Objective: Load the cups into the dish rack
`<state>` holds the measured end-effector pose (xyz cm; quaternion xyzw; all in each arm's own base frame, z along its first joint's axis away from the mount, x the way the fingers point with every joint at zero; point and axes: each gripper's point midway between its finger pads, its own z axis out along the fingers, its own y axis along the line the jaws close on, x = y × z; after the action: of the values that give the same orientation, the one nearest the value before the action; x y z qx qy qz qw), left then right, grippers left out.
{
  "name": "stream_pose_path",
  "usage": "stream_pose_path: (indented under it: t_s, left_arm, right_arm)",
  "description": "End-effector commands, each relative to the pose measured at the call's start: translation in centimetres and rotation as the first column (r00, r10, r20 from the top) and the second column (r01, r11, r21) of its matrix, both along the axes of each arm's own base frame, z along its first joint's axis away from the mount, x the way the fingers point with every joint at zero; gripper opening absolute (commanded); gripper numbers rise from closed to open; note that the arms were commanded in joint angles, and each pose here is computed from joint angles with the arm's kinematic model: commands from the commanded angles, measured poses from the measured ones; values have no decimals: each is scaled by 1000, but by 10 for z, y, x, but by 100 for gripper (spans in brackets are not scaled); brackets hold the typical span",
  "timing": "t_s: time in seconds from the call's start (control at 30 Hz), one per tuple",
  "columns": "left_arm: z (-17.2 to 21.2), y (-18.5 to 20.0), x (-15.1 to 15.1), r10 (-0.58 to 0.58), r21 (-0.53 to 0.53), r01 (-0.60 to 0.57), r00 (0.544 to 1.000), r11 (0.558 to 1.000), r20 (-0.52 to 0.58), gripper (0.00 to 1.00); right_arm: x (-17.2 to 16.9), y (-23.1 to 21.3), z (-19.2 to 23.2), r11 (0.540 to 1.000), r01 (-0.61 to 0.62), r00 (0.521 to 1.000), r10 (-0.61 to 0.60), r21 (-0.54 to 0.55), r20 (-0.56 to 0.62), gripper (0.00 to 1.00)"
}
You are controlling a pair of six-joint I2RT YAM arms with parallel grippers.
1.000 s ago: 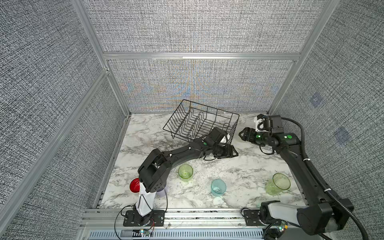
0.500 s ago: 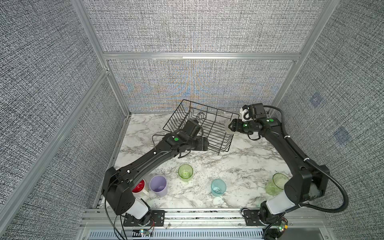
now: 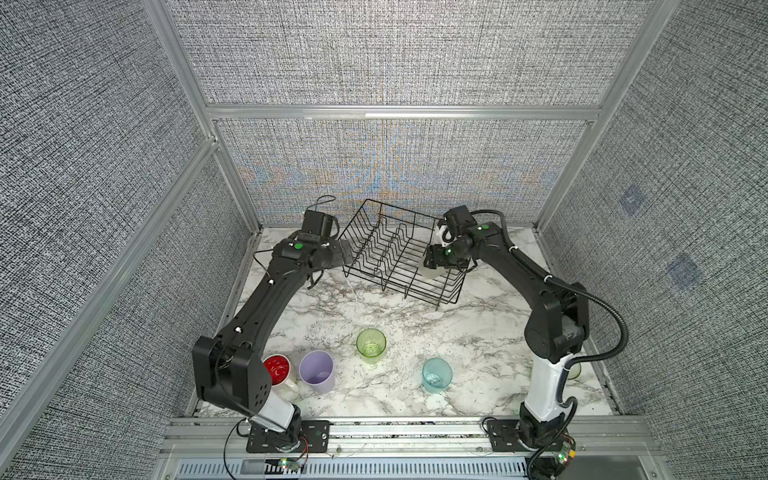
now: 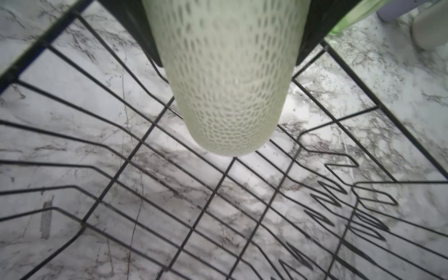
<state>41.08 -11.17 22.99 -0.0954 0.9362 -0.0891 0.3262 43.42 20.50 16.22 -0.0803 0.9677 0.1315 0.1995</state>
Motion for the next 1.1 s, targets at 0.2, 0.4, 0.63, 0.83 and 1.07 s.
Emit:
stream_pose_path:
  t_s: [0.2, 0.4, 0.63, 0.83, 1.07]
  left_arm:
    - [-12, 5, 22, -12, -91, 7, 999, 996, -51, 100]
    - [-28, 8, 6, -15, -101, 6, 996, 995, -88, 100]
    - [-35, 14, 2, -15, -137, 3, 996, 991, -86, 100]
    - [-33, 7, -3, -57, -169, 38, 993, 985, -107, 100]
    - [-41, 7, -22, -76, -179, 51, 988, 983, -136, 100]
  right_arm:
    - [-71, -14, -19, 978, -104, 986, 77, -183, -150, 71]
    - [-92, -38, -27, 961, -103, 976, 48, -257, -212, 71]
    - [-101, -73, -30, 931, -69, 976, -11, -359, -218, 71]
    - [-94, -118, -24, 900, 19, 976, -112, -436, -188, 71]
    - [-79, -112, -8, 930, 49, 982, -111, -365, -151, 72]
